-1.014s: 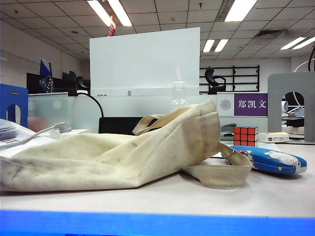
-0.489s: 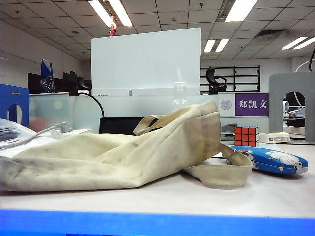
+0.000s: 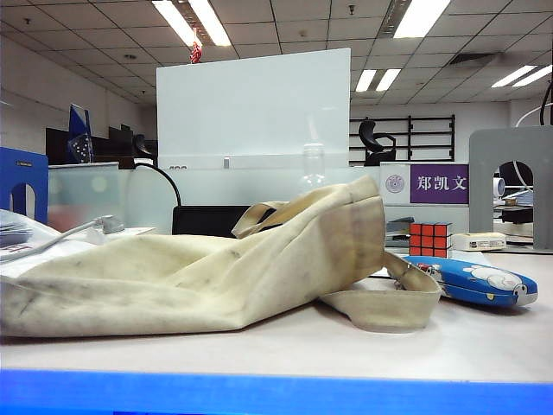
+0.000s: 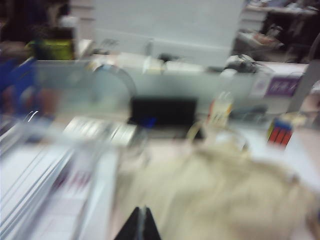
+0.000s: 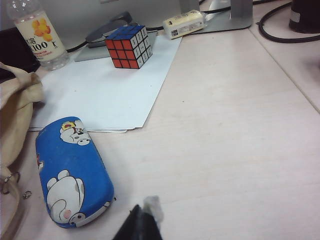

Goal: Take the glasses case out of the canvas bag and put it on the table.

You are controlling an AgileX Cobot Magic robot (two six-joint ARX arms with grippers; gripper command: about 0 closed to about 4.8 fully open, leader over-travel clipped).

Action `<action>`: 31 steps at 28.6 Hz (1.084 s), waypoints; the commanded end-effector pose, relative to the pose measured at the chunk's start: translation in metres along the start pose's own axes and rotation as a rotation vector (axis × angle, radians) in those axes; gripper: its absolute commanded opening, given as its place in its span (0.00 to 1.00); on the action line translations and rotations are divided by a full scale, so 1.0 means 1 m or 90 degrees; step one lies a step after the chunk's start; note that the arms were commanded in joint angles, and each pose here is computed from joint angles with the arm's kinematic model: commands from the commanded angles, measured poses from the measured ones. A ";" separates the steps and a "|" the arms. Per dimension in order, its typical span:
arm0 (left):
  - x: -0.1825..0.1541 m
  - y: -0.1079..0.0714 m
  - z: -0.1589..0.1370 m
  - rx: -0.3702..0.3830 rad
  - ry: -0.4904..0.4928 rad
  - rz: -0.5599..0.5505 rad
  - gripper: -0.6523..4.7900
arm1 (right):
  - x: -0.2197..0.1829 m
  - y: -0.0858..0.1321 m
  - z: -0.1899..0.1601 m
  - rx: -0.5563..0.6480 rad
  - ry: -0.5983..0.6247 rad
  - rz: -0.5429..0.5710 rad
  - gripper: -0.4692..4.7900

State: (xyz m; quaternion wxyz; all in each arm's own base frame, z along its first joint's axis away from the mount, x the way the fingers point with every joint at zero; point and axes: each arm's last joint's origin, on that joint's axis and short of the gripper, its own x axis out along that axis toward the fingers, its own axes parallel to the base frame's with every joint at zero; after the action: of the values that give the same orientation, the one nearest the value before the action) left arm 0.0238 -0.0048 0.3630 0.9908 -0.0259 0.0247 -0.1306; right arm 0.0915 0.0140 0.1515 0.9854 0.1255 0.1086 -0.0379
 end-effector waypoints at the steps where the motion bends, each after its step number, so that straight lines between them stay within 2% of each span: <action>1: 0.043 -0.012 -0.033 0.000 -0.080 -0.016 0.11 | 0.000 -0.001 0.000 0.000 -0.005 -0.014 0.09; 5: 0.081 -0.018 -0.099 0.048 -0.098 0.012 0.11 | 0.000 -0.001 0.000 0.000 -0.005 -0.012 0.09; 7: 0.089 -0.018 -0.127 0.053 -0.117 0.021 0.11 | 0.000 -0.001 0.000 0.001 -0.005 -0.012 0.09; 10: 0.094 -0.014 -0.160 0.031 -0.121 0.034 0.11 | 0.000 -0.001 0.000 0.001 -0.004 -0.008 0.09; 12: 0.095 -0.010 -0.177 0.018 -0.107 0.049 0.11 | 0.000 -0.001 -0.001 0.001 -0.003 -0.006 0.09; 13: 0.096 -0.008 -0.183 0.014 -0.080 0.064 0.11 | 0.000 -0.001 -0.001 0.001 -0.004 -0.008 0.09; 15: 0.098 -0.001 -0.188 0.022 -0.050 0.082 0.11 | 0.000 -0.001 0.000 0.001 -0.004 -0.008 0.09; 19: 0.099 0.018 -0.188 0.059 -0.044 0.095 0.11 | 0.000 -0.001 0.000 0.001 -0.005 -0.008 0.09; 21: 0.098 0.029 -0.187 0.058 -0.043 0.094 0.11 | 0.000 -0.001 0.000 0.001 -0.004 -0.008 0.09; 24: 0.092 0.048 -0.187 0.027 -0.041 0.116 0.11 | 0.000 -0.001 0.000 0.001 -0.004 -0.008 0.09; 26: 0.086 0.062 -0.188 0.001 -0.037 0.184 0.11 | 0.000 -0.001 0.000 0.001 -0.005 -0.008 0.09; 27: 0.084 0.066 -0.189 -0.027 -0.035 0.210 0.11 | 0.000 -0.001 0.000 0.001 -0.005 -0.008 0.09; 29: 0.081 0.071 -0.194 -0.086 -0.022 0.297 0.11 | 0.000 -0.001 0.000 0.001 -0.004 -0.008 0.09; 31: 0.082 0.071 -0.199 -0.105 0.005 0.350 0.11 | 0.000 -0.001 0.000 0.001 -0.004 -0.008 0.09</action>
State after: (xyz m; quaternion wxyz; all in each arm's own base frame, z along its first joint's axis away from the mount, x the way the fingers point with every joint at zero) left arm 0.1101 0.0336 0.1616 0.9905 -0.0814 0.0264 0.1075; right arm 0.0916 0.0133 0.1515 0.9854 0.1254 0.1061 -0.0454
